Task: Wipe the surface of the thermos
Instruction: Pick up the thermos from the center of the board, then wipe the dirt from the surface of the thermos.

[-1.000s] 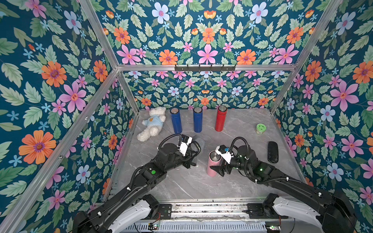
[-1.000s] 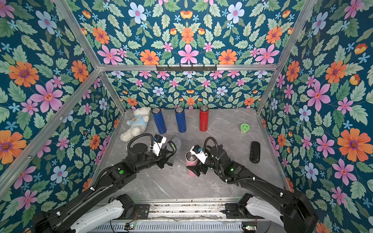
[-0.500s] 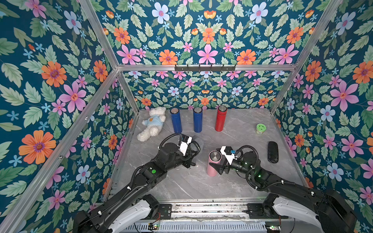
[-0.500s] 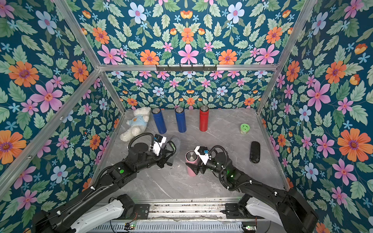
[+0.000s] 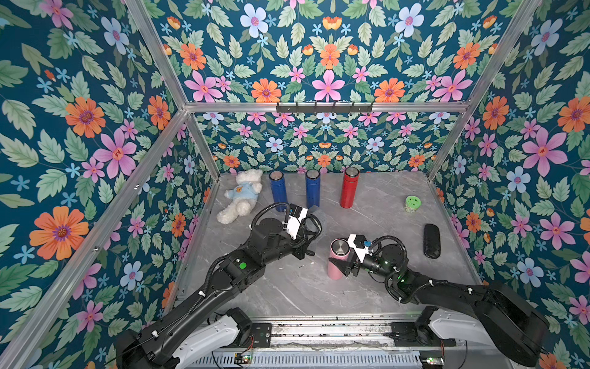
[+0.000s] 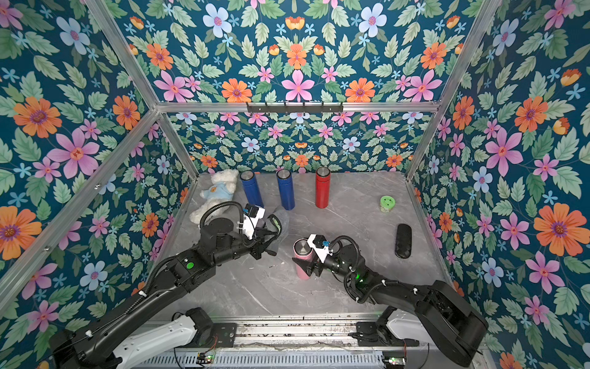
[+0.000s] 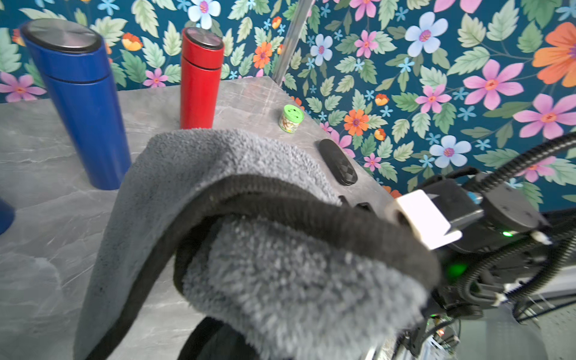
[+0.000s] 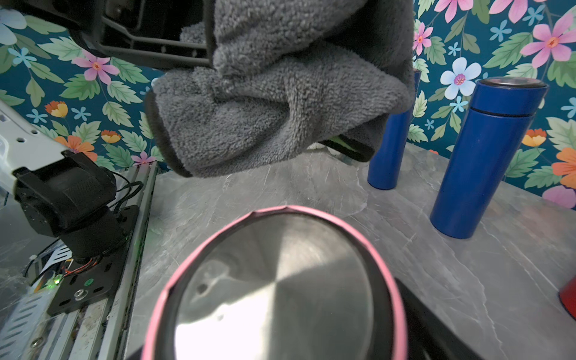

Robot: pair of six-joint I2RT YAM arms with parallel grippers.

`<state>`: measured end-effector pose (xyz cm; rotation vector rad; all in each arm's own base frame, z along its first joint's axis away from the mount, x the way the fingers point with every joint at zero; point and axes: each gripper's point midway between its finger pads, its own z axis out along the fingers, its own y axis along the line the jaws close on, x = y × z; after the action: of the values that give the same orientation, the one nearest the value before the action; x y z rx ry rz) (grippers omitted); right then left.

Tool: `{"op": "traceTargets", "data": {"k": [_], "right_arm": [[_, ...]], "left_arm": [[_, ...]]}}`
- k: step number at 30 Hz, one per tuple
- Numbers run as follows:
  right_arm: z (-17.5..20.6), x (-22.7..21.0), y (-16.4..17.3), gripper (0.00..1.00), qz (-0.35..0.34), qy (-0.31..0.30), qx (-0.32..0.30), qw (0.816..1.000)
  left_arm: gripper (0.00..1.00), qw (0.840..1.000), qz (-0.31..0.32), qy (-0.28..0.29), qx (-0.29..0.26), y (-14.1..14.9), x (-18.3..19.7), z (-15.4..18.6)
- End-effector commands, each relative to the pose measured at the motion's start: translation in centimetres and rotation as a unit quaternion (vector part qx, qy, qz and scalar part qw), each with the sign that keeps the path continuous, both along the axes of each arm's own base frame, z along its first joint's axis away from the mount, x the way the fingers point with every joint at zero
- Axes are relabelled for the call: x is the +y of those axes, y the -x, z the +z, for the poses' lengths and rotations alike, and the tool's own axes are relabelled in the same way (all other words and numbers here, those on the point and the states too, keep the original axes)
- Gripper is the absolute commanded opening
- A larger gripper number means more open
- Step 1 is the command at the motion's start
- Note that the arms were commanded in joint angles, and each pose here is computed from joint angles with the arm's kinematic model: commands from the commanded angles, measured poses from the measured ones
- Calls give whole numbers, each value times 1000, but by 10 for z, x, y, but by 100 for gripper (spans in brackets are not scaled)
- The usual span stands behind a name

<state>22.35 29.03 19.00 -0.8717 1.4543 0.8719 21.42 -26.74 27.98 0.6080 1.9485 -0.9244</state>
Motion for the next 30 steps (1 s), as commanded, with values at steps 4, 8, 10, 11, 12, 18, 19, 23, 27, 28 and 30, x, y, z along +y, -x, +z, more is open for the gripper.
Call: {"op": "traceTargets", "data": {"k": [4,8,10,11,12,18,19,23,27,28,30], "right_arm": [[22,5,0,76,12,-44,-27,999],[21,9,2,63,24,-45,-21,998],[21,11,3,49,29,-43,-17,998],[21,11,3,39,31,-42,-17,998],[22,11,3,19,30,-44,-18,998],[22,7,2,0,21,-45,-23,998],[23,7,1,0,18,-47,-25,998],[21,4,-1,0,6,-44,-27,999],[23,1,-1,0,-1,-46,-32,998],[23,0,0,0,0,-44,-32,999],[24,-1,1,0,0,-45,-32,998]], "left_arm": [[0,999,-35,-30,10,17,-28,-10],[0,996,-41,-76,11,23,-45,-22],[0,995,-43,-90,12,24,-51,-25],[0,994,-44,-96,13,25,-54,-26],[0,994,-44,-100,14,24,-55,-28],[0,991,-46,-122,37,29,-61,-45],[0,990,-47,-127,42,31,-63,-50],[0,984,-65,-152,66,49,-71,-77],[0,980,-62,-161,95,63,-67,-107],[0,981,-59,-158,100,64,-65,-113],[0,982,-53,-149,102,64,-64,-119]]}}
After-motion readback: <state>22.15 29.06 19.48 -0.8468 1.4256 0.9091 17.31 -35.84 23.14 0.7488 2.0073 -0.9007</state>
